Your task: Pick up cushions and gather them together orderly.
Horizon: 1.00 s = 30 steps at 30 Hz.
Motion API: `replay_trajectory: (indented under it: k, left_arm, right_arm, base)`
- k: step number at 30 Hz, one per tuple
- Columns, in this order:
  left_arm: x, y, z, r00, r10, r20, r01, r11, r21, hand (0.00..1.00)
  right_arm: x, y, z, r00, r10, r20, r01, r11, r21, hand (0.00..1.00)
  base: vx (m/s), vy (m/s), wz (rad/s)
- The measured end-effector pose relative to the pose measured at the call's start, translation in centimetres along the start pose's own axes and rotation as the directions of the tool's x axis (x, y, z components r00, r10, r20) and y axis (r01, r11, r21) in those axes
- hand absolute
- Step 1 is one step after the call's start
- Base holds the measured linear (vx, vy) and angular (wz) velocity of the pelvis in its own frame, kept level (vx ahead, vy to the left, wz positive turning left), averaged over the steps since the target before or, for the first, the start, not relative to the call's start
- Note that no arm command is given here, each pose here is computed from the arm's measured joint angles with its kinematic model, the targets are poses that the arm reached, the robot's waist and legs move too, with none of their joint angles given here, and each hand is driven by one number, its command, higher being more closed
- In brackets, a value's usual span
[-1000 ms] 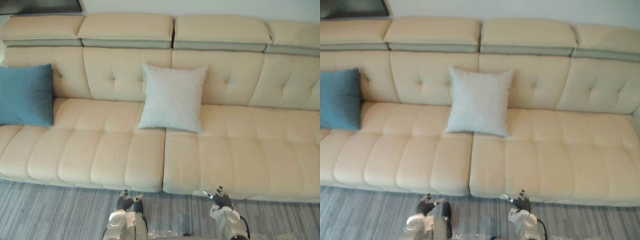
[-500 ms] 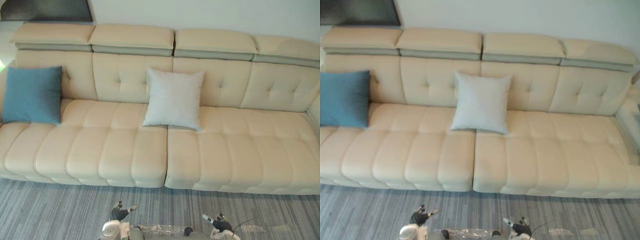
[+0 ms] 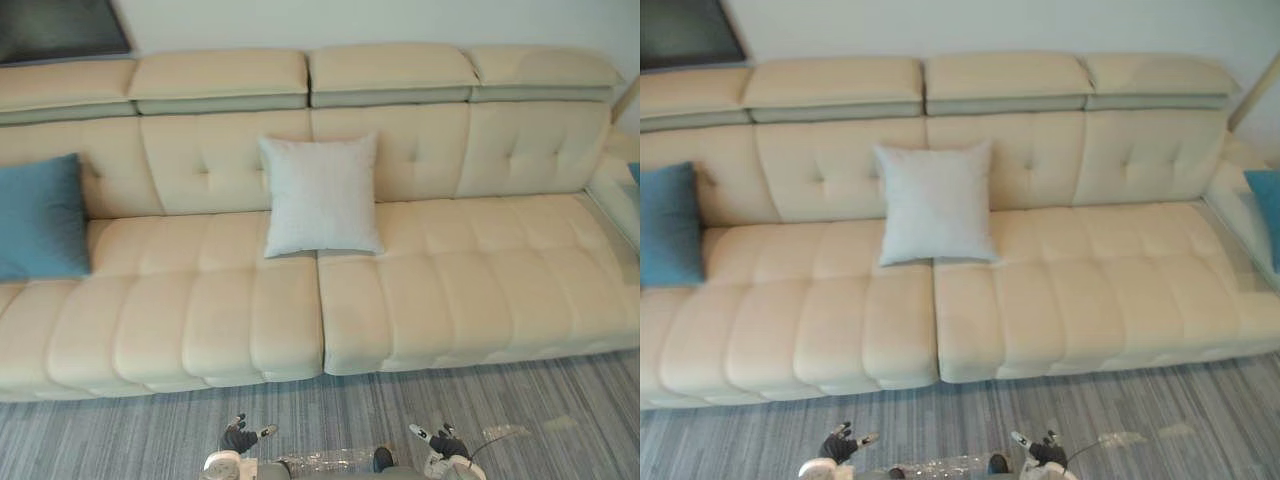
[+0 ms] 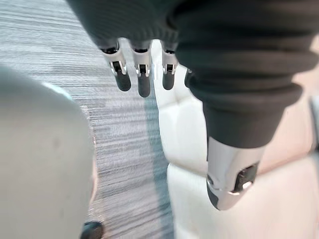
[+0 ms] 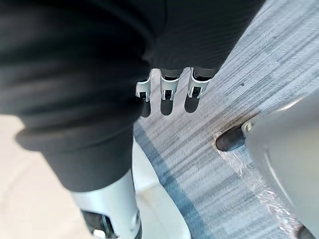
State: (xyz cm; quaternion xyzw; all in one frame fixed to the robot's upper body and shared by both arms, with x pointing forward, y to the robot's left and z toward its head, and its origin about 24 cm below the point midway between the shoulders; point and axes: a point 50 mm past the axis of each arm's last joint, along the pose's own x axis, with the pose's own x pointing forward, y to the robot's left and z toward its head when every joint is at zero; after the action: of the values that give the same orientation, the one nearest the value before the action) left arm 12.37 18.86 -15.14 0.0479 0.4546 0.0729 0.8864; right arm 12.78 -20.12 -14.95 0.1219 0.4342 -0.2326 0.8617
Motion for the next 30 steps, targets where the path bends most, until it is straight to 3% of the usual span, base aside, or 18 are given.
replay_trajectory:
  k: [8, 11, 19, 30]
  left_arm:
    - [1.1, -1.4, 4.7, 0.989, -0.053, 0.135, 0.046, 0.997, 0.058, 0.00]
    - [1.4, -1.1, 6.8, 0.979, -0.070, 0.193, 0.042, 0.989, 0.142, 0.00]
    - [0.7, -0.4, 2.9, 0.995, -0.043, 0.095, 0.032, 0.992, 0.121, 0.00]
    - [0.7, -2.1, 4.3, 0.986, -0.087, 0.141, 0.070, 0.991, 0.118, 0.00]
  right_arm:
    - [0.7, -0.8, 2.6, 0.998, 0.005, 0.068, 0.004, 0.992, -0.123, 0.00]
    - [0.5, -0.6, 1.8, 0.999, 0.012, 0.043, -0.006, 0.990, -0.140, 0.00]
    - [0.3, -0.7, 1.2, 0.999, 0.025, 0.027, -0.019, 0.984, -0.179, 0.00]
    - [1.1, -0.2, 3.7, 0.997, -0.005, 0.083, 0.016, 0.992, -0.126, 0.00]
  base:
    - [0.11, -0.009, -1.09]
    - [0.10, -0.071, -0.39]
    - [0.33, -0.250, -0.73]
    - [0.35, 0.040, -0.85]
